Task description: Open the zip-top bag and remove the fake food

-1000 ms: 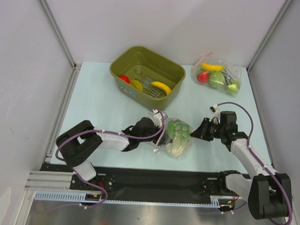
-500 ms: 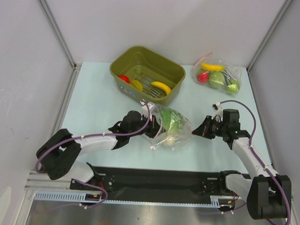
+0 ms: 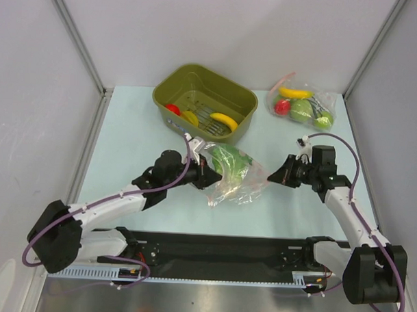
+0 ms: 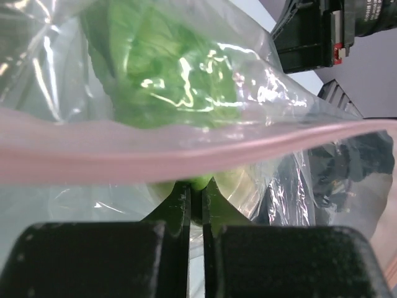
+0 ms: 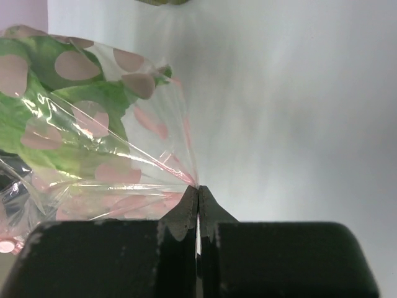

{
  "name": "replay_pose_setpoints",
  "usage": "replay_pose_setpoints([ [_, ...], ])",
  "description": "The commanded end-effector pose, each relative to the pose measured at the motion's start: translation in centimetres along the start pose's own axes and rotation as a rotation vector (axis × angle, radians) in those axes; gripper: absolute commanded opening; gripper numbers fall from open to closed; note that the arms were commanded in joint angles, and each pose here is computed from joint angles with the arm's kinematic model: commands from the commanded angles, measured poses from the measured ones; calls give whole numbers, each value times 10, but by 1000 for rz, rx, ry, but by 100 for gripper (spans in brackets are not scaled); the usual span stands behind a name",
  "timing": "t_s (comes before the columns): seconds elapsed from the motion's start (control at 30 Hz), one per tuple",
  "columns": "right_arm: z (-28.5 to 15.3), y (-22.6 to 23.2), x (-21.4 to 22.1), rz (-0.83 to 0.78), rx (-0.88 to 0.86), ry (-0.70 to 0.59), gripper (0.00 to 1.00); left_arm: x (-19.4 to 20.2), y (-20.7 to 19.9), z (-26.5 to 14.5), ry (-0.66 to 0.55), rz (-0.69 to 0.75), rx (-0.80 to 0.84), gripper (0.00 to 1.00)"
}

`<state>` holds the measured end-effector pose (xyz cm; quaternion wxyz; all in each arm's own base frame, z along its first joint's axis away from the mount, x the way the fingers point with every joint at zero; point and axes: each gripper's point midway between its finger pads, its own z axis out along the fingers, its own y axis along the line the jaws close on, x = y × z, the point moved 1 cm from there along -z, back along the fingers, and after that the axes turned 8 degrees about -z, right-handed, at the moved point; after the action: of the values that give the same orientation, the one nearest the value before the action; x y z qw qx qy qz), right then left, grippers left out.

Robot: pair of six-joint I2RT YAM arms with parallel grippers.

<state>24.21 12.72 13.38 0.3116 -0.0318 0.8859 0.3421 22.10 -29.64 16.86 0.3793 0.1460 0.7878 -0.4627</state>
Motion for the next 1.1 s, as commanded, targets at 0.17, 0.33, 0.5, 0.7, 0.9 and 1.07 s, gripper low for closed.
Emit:
replay_pose_setpoints([
  [0.17, -21, -61, -54, -61, 345, -145, 0, 2, 2, -25, 44, 37, 21, 1],
  [0.33, -18, -41, -66, -79, 242, -181, 17, 10, 8, -22, 31, -15, 18, 0],
  [0.5, -7, -2, -47, -111, 63, -157, 37, 11, 15, -14, 9, -165, -27, 0],
  [0.7, 12, 36, 4, -73, -120, -76, 51, 0, 19, -18, -69, -259, -85, 0],
  [0.9, 21, 68, 24, -79, -241, -66, 56, -7, 19, -24, -130, -314, -96, 0],
  [1.07, 31, 87, 26, -60, -322, -69, 57, -13, 17, -26, -159, -326, -89, 0],
])
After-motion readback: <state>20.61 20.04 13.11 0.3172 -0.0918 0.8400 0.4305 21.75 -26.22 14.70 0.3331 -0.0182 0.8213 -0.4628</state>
